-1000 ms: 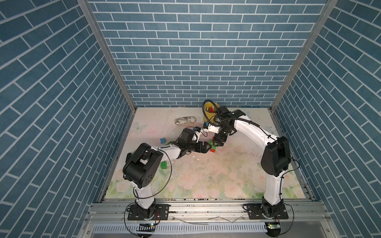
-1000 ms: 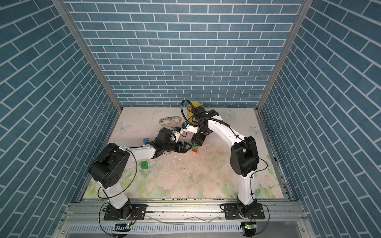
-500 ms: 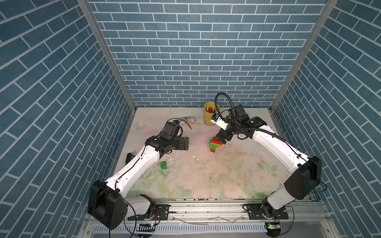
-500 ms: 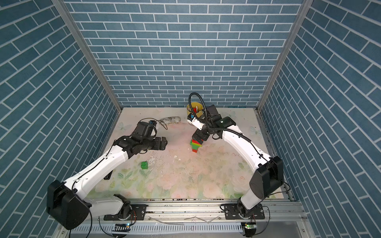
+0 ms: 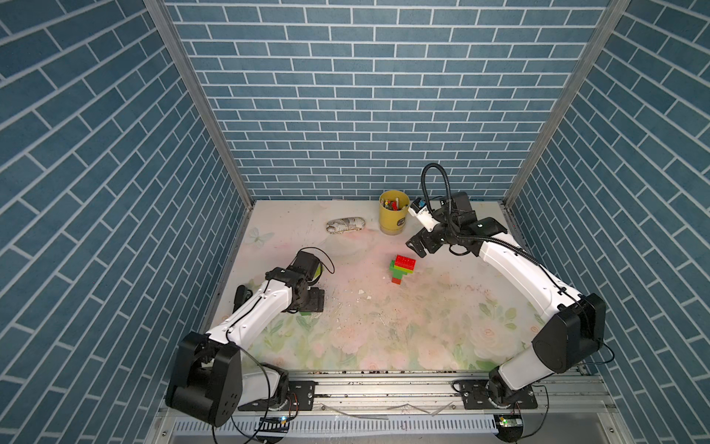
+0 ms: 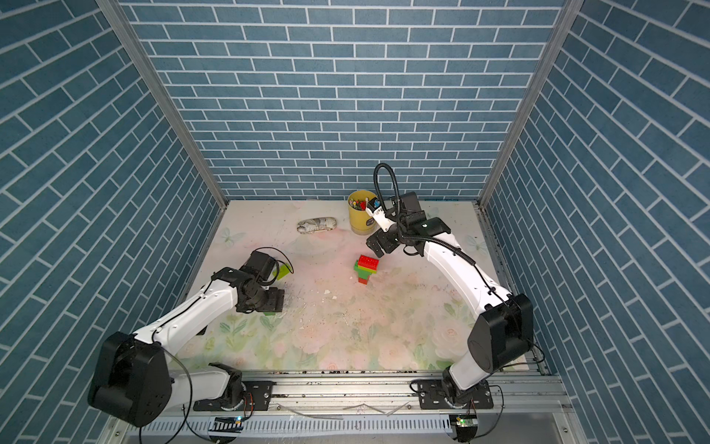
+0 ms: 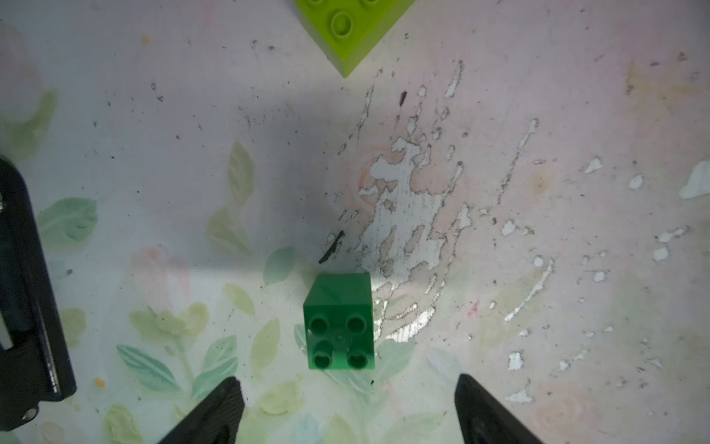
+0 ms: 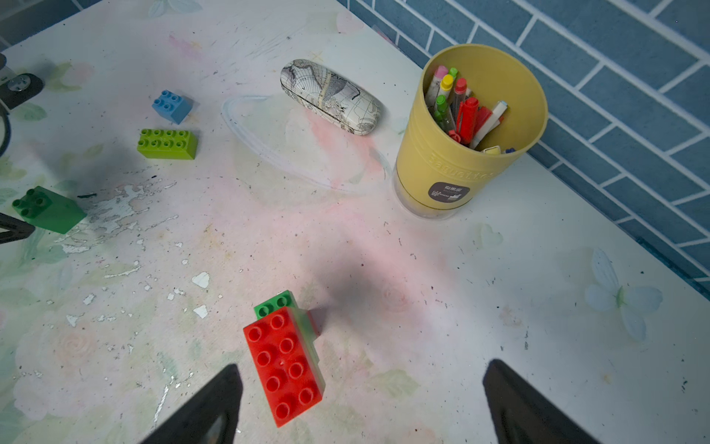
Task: Assemble a spoon with lego
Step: Pick up the lego brick from the center of the board.
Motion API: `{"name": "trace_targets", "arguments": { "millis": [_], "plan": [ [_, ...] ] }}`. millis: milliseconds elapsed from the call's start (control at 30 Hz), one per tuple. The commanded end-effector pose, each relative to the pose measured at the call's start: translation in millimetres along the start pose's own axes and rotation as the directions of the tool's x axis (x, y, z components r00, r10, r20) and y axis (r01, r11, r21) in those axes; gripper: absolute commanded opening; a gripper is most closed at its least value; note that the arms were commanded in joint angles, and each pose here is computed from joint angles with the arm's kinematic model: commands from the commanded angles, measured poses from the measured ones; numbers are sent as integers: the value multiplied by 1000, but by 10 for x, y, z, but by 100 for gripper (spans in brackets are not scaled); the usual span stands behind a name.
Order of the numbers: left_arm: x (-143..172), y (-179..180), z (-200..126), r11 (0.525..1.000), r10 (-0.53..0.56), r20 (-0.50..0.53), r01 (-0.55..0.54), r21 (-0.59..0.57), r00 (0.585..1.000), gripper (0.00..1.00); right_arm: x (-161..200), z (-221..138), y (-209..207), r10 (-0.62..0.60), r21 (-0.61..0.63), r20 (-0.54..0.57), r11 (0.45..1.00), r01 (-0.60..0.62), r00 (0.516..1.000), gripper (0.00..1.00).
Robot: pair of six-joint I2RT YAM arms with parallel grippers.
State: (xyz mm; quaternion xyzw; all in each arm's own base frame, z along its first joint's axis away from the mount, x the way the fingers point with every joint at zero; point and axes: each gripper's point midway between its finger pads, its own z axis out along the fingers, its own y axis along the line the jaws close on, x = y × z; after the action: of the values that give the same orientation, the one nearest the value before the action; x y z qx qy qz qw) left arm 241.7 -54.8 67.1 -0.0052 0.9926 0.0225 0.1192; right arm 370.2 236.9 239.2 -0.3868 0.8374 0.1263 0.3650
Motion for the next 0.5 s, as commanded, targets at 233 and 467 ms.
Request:
{"name": "trace_targets", "arguments": {
  "millis": [233,467],
  "plan": [
    [-23,-43,272,997,47,-41,-45,61,998,65,-186,-188,-45,33,15,48,999,-34,998,98],
    [-18,81,343,1000,22,-72,-22,2,997,57,-184,-167,-51,34,10,35,999,-34,999,98]
  ]
}}
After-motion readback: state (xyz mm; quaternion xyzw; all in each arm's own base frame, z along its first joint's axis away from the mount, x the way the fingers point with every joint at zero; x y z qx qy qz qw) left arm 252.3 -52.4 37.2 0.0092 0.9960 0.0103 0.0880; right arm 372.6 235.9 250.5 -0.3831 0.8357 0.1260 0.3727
